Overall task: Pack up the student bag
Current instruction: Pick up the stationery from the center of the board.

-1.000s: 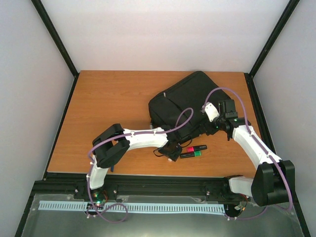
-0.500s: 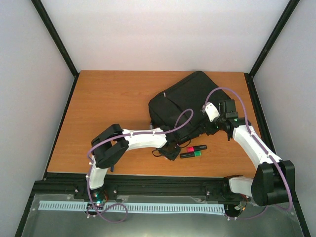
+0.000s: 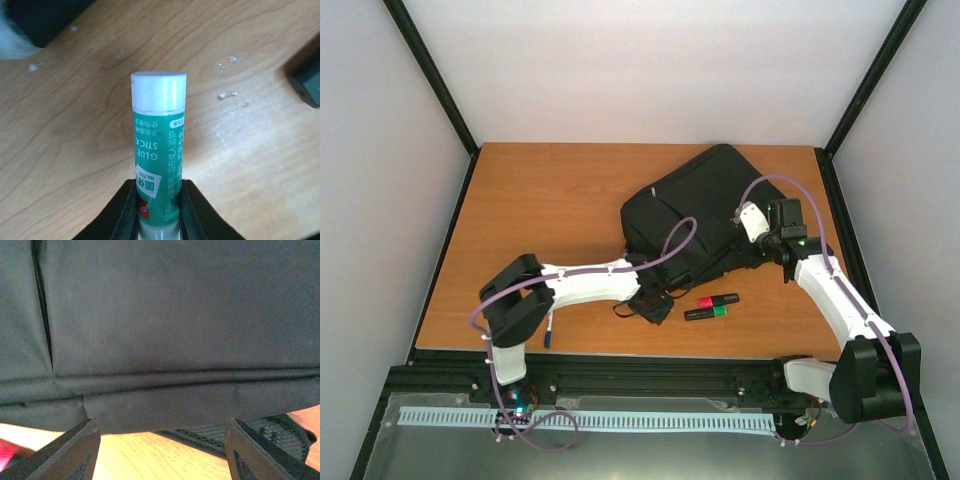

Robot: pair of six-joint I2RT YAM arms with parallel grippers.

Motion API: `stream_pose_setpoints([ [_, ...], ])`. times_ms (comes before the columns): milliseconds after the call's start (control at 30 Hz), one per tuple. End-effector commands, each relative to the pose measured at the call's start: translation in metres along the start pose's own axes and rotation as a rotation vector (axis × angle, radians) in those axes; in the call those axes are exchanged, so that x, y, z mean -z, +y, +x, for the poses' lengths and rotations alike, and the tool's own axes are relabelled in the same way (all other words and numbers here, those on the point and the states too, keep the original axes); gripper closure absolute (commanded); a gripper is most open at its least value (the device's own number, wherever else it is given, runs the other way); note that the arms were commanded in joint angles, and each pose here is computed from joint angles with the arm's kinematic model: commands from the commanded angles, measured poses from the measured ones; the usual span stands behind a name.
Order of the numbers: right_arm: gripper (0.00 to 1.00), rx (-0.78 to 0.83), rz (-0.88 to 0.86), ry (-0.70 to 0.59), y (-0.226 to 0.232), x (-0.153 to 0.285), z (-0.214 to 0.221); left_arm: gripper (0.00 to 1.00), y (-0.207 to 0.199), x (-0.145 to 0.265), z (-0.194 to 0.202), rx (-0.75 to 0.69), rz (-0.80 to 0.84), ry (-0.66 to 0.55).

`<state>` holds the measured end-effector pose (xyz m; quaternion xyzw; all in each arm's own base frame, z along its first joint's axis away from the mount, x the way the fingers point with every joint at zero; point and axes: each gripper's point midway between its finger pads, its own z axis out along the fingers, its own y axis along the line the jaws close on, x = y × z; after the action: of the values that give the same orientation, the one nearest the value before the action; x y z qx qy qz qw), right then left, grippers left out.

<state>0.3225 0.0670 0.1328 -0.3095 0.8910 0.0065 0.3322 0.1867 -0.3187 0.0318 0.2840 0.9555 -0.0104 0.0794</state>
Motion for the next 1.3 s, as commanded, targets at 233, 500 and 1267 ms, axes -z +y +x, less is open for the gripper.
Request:
stream_pose_setpoints([
  [233, 0.44, 0.031, -0.099, -0.067, 0.013, 0.006, -0.071, 0.99, 0.013, 0.068, -0.03, 0.079, 0.224, -0.216],
  [500, 0.44, 0.185, -0.134, -0.006, 0.048, -0.03, -0.107, 0.99, 0.014, 0.112, -0.079, 0.23, 0.423, -0.399],
  [1267, 0.56, 0.146, -0.074, 0.116, 0.049, -0.09, -0.125, 0.99, 0.029, 0.103, -0.081, 0.336, 0.405, -0.435],
])
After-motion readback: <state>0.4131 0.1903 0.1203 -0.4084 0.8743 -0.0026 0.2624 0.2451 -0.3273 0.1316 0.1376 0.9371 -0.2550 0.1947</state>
